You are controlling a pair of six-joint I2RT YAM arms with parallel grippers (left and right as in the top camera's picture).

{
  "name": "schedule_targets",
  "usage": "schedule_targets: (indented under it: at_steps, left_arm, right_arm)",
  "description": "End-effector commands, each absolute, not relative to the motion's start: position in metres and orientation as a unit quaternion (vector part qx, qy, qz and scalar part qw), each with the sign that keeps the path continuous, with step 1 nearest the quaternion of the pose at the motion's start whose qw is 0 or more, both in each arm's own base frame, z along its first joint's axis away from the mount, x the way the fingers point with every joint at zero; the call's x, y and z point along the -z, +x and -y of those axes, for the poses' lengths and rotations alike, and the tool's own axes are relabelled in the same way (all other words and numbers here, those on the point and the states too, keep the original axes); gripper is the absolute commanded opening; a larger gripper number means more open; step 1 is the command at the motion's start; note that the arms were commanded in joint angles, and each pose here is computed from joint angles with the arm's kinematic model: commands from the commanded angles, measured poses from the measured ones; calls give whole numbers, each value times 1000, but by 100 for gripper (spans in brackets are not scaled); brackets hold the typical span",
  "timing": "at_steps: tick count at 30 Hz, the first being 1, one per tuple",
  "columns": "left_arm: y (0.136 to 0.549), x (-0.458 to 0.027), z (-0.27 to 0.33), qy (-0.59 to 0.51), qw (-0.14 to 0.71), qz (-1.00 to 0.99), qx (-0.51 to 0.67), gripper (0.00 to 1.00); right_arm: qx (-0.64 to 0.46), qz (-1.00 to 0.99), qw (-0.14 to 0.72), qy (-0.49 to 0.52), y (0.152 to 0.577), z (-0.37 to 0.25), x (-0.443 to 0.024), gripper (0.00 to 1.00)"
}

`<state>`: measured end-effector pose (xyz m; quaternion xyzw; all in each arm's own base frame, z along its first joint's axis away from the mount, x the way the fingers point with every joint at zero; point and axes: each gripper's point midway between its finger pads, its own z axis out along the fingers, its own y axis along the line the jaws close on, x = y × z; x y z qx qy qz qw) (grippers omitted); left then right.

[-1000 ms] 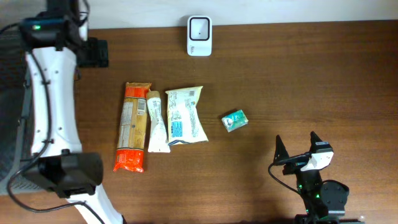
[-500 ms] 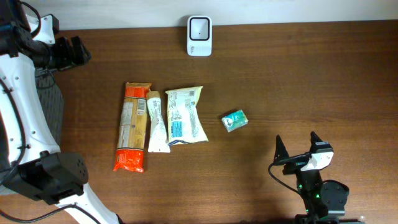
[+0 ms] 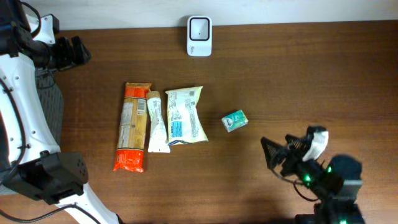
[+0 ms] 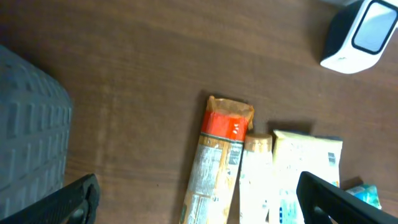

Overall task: Scan the item barcode
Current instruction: 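Reach the right gripper to the green box and grasp it, then lift the green box and hold it in front of the scanner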

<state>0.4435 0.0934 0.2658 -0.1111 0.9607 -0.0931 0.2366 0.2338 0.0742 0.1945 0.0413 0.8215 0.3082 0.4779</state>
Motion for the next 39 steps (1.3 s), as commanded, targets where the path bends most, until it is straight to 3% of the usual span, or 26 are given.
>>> schedule_targets:
  at_steps: [1, 4, 7, 9, 10, 11, 13, 16, 23, 26, 30, 31, 32, 33, 35, 38, 39]
  left_arm:
    - [443, -273, -91, -109, 244, -958, 100, 99]
    - [443, -273, -90, -109, 244, -958, 100, 99]
    - [443, -273, -90, -109, 244, -958, 100, 99]
    - [443, -273, -90, -109, 244, -958, 100, 99]
    - [443, -273, -90, -109, 244, -958, 100, 99]
    - [443, -273, -90, -109, 244, -958, 100, 99]
    - [443, -273, -90, -109, 244, -958, 100, 99]
    - [443, -273, -91, -109, 244, -958, 100, 99]
    - [443, -273, -91, -109, 244, -958, 100, 99]
    - [443, -273, -91, -109, 244, -958, 100, 99]
    - [443, -273, -91, -109, 244, -958, 100, 99]
    - [443, -273, -91, -109, 244, -958, 100, 99]
    - [443, -273, -91, -109, 244, -958, 100, 99]
    - [443, -273, -91, -109, 244, -958, 100, 99]
    - [443, -273, -91, -109, 244, -958, 100, 99]
    - [443, -273, -91, -109, 244, -958, 100, 99]
    - [443, -273, -91, -109, 244, -958, 100, 99]
  right_arm:
    - [-317, -867, 378, 72, 246, -78, -199, 98]
    - [-307, -929, 185, 88, 255, -94, -151, 98]
    - [-314, -941, 104, 77, 289, -128, -109, 99]
    - [-364, -921, 101, 94, 321, -153, -93, 99]
    - [-426, -897, 105, 54, 335, -176, -92, 91]
    - [-422, -899, 113, 45, 343, -180, -81, 75]
    - [-324, -933, 103, 118, 344, -167, -46, 68]
    - [-242, -946, 117, 179, 342, -166, -33, 53]
    - [-103, -940, 188, 267, 356, -117, -20, 48]
    - [-109, -934, 247, 235, 384, -119, -28, 30]
    - [-120, -931, 270, 212, 399, -124, -24, 28]
    - [-129, -936, 265, 194, 399, -127, -25, 32]
    - [-152, -938, 259, 174, 401, -131, -30, 48]
    - [-218, -936, 236, 147, 403, -140, -45, 53]
    - [-274, -932, 172, 164, 391, -135, -48, 54]
    - [-262, -944, 131, 153, 369, -148, -26, 53]
    - [-260, -948, 116, 140, 362, -162, -16, 48]
